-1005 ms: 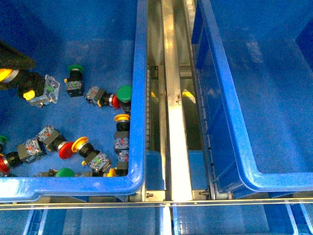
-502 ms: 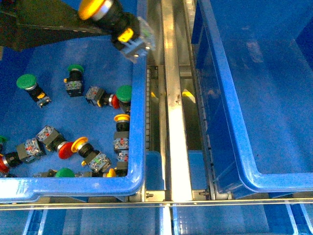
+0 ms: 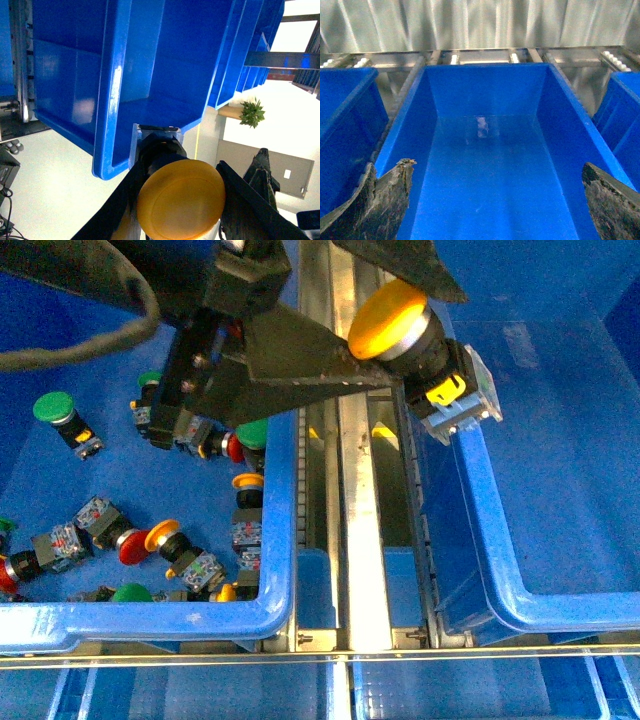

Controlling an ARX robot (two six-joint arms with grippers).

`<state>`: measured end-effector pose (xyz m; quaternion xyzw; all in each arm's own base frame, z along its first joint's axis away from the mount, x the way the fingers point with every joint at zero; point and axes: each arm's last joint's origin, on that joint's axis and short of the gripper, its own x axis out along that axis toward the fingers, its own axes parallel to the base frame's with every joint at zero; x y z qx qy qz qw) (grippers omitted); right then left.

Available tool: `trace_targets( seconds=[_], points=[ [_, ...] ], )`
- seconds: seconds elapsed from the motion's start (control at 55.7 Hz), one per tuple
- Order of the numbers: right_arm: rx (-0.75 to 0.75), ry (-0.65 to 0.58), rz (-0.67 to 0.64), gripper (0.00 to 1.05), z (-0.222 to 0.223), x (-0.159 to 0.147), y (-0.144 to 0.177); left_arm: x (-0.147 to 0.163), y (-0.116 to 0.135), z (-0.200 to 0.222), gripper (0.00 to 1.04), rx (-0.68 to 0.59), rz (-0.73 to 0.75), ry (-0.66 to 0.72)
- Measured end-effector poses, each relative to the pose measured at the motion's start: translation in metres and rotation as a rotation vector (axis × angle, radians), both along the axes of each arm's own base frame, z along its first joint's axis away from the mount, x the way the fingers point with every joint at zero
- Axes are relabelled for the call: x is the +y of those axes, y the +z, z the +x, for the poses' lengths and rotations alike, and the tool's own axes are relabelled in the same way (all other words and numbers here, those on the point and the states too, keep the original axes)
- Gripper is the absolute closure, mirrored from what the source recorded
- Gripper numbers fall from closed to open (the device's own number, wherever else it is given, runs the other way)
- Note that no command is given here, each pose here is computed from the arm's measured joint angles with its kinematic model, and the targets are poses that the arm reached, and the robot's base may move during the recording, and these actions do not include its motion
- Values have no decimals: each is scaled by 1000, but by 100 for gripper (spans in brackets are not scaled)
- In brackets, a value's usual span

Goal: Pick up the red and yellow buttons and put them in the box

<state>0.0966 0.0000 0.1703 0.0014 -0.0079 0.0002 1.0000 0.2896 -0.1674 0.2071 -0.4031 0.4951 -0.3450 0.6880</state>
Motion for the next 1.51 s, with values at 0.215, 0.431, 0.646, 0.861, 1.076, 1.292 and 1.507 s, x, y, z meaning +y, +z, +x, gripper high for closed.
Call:
trace_targets(
  seconds=[0.215,0.431,0.646,0.861,1.076,1.292,1.507],
  points=[
    [0,0,0,6,0,0,0,-19,-4,7,71,-6,-30,-9],
    [373,-171,36,6,26,7,-1,-30,-5,5,71,-18,-11,-9],
    [325,210,-108,6,80,28,6,-32,-5,5,71,-29,8,9],
    [331,534,-286,6,104,52,-1,-33,-1,8,71,-46,6,21],
    [278,727,-418,6,104,72,0,-34,-4,9,71,-45,13,29],
    [188,735,-479,6,130,86,3,-34,-3,10,71,-51,11,32],
    [166,752,-501,6,144,94,2,-35,0,11,71,-62,6,31]
  ],
)
